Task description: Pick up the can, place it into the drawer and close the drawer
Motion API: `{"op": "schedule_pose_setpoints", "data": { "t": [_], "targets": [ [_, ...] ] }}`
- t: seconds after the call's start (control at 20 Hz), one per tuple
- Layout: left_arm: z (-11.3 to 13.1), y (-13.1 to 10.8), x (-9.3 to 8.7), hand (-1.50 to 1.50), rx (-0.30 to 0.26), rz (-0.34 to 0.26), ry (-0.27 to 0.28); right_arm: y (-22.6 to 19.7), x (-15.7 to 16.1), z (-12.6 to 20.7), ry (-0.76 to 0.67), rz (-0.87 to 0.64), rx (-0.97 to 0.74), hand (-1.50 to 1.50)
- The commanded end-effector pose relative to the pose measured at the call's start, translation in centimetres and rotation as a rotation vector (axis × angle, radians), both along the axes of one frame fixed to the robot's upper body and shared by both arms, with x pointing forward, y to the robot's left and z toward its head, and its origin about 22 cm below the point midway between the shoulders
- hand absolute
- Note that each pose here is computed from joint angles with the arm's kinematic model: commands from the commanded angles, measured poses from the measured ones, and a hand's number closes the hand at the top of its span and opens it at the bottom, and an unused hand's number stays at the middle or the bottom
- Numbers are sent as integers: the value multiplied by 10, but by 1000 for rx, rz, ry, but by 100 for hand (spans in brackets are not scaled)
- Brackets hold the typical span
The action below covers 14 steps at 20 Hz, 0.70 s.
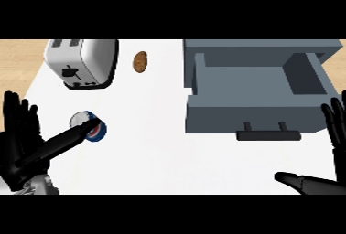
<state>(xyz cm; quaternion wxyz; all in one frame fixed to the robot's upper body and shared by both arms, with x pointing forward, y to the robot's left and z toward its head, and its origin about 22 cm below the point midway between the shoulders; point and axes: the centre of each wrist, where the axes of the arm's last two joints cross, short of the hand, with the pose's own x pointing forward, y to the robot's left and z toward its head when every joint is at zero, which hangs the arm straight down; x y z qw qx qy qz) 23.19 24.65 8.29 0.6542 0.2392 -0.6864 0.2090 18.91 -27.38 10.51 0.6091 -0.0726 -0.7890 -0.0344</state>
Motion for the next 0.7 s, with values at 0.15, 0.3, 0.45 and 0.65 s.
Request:
{"op": "schedule_pose_setpoints", "data": {
  "t": [0.15,0.3,0.45,0.65],
  "targets": [
    [-26,-9,5,-150,-15,23,46,-16,-4,3,-7,3,-12,-150],
    [-70,-19,1,-150,-3,17,95,-10,-25,7,-6,4,-24,-150],
    [-91,-4,9,-150,-7,48,95,-5,-23,20,-13,-8,-14,-150],
    [-124,-8,2,-150,-4,72,96,-16,-13,8,-19,-6,-16,-150]
  ]
}}
